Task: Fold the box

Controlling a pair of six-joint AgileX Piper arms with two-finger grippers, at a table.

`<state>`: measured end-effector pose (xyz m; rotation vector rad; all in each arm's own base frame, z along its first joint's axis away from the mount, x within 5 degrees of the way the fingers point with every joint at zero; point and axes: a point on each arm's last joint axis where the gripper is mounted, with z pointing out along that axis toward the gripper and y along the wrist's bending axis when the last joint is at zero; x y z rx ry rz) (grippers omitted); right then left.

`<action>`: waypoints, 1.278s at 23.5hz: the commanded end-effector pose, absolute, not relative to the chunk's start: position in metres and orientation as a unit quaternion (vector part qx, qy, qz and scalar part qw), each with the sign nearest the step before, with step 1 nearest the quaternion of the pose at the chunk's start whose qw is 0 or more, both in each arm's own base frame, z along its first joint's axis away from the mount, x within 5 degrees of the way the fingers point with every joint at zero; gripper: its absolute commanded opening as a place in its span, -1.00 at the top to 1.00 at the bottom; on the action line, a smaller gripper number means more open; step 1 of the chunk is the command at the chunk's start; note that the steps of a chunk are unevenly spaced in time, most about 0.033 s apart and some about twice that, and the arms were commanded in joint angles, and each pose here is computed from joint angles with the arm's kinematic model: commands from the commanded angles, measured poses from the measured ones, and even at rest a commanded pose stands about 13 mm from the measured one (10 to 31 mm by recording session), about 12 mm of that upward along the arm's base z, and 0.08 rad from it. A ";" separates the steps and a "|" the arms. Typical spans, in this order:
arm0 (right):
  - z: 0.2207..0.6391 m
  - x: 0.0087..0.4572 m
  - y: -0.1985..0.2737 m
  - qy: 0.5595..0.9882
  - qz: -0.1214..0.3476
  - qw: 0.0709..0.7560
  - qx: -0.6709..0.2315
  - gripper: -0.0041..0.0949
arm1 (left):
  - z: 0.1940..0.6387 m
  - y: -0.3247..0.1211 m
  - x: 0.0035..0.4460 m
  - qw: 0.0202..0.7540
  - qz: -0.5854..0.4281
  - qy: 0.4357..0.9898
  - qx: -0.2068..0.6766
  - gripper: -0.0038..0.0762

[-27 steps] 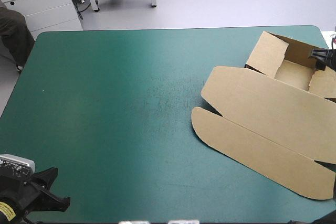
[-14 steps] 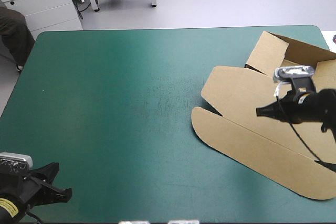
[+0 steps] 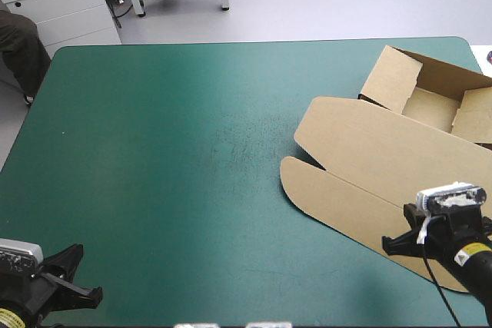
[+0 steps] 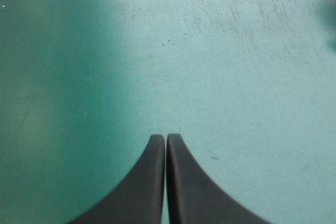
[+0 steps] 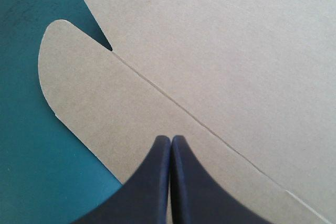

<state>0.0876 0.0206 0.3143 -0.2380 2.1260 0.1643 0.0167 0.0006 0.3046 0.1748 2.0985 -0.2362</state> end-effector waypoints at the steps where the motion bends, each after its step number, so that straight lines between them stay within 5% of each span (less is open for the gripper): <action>1: 0.319 0.073 0.019 0.830 0.069 0.545 -0.095 0.96 | 0.306 0.001 0.017 0.532 -0.106 0.837 0.072 0.93; 20: 0.292 0.013 0.009 0.748 0.076 0.657 -0.063 0.96 | 0.297 0.012 -0.001 0.614 -0.091 0.781 0.068 0.93; 30: 0.292 0.011 0.009 0.745 0.077 0.660 -0.061 0.96 | 0.296 0.011 0.001 0.617 -0.094 0.778 0.069 0.93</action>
